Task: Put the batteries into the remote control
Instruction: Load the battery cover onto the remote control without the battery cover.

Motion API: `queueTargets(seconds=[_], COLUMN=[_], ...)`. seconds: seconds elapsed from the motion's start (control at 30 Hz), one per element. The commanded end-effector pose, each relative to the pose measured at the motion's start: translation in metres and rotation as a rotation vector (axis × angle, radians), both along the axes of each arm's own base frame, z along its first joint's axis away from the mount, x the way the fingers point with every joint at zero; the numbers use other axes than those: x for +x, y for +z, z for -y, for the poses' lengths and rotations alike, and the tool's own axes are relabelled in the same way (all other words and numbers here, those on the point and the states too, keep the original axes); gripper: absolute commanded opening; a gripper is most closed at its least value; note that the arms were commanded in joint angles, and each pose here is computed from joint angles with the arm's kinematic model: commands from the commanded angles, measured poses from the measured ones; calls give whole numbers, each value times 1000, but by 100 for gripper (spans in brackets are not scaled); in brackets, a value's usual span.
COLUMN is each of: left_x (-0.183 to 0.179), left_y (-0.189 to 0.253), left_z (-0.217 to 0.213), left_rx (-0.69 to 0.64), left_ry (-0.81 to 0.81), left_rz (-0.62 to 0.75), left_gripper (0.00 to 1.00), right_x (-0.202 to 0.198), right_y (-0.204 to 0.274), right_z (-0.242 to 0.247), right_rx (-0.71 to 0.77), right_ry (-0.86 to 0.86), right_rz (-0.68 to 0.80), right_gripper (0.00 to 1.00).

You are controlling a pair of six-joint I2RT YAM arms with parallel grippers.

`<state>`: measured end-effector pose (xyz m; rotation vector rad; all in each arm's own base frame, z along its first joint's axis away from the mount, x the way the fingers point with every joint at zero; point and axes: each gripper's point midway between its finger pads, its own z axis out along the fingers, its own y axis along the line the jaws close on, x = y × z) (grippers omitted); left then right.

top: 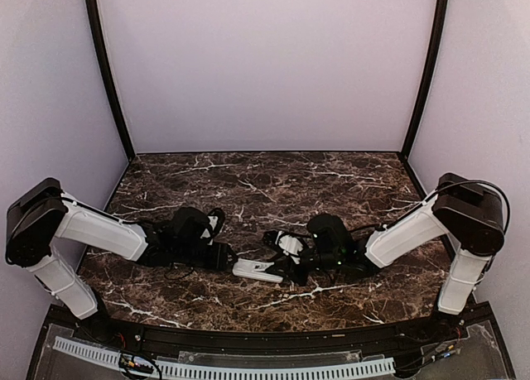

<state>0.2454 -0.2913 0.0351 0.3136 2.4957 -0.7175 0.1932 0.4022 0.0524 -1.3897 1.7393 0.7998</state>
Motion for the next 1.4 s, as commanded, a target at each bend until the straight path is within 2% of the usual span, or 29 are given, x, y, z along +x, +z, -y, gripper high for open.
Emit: queueTargets(seconds=[0.0,0.23,0.8,1.1,1.37], left_x=[2,2,3,3,3], left_y=[1,0,-3,-4,-4], left_z=[2,3,4,4,3], left_rx=[3,3,8,8,7], left_ry=[-8,-11,-13,-12,-10], left_rz=[-8,-11,-17,-19,-19], left_gripper=[46,45,45,45,44], right_x=[-2,0,0,3,0], right_y=[-7,-13,-17,-6,-8], right_z=[-2,-2,-2,-9,-9], right_rx=[-32,-49,-91,-76,-89], right_ry=[8,-5,-11,-2,13], right_rz=[-7,-19,-51,-51,-66], right_gripper=[6,9,35,38,46])
